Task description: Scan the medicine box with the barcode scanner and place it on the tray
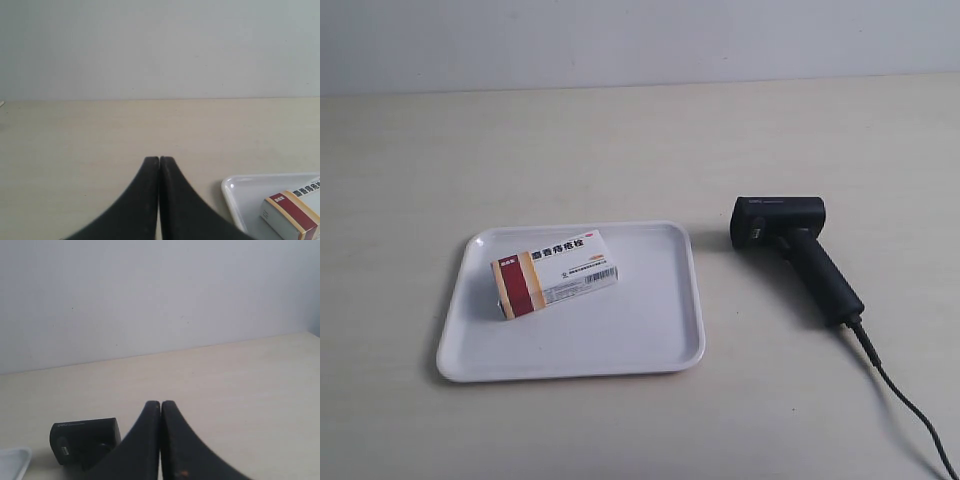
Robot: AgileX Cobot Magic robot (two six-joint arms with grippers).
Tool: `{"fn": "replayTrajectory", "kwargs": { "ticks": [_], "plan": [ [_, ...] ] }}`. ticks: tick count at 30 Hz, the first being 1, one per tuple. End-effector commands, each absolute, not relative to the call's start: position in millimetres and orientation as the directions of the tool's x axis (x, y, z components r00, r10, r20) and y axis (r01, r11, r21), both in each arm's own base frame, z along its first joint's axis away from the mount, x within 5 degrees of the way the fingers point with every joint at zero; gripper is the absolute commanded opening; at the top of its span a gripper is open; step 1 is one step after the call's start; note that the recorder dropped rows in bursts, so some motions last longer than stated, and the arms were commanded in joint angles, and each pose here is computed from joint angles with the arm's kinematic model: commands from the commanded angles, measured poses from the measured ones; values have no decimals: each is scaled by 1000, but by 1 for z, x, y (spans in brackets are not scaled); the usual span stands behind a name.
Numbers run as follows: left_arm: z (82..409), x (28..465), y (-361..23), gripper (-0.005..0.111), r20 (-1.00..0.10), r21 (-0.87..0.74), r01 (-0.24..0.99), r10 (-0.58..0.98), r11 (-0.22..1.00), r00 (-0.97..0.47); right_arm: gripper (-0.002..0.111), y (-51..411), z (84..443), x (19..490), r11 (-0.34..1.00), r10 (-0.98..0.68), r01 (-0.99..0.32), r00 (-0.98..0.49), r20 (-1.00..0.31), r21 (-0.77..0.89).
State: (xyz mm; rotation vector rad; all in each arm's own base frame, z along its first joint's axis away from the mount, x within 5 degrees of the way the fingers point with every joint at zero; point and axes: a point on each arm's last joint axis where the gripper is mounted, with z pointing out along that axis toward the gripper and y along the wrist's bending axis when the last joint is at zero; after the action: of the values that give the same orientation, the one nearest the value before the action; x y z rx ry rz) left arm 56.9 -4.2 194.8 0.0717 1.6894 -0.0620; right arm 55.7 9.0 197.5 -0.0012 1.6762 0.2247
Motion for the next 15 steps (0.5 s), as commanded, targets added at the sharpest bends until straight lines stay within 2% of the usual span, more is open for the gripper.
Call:
{"fn": "replayTrajectory", "kwargs": {
  "ticks": [1,15],
  "plan": [
    [195,57,-4,3,-993,0,84,10,996,-120,1,9,196,55,982,126,-127,-119,-985,141],
    [195,57,-4,3,-993,0,84,10,996,-120,1,9,196,55,981,130,-126,-120,-984,145]
  ]
}}
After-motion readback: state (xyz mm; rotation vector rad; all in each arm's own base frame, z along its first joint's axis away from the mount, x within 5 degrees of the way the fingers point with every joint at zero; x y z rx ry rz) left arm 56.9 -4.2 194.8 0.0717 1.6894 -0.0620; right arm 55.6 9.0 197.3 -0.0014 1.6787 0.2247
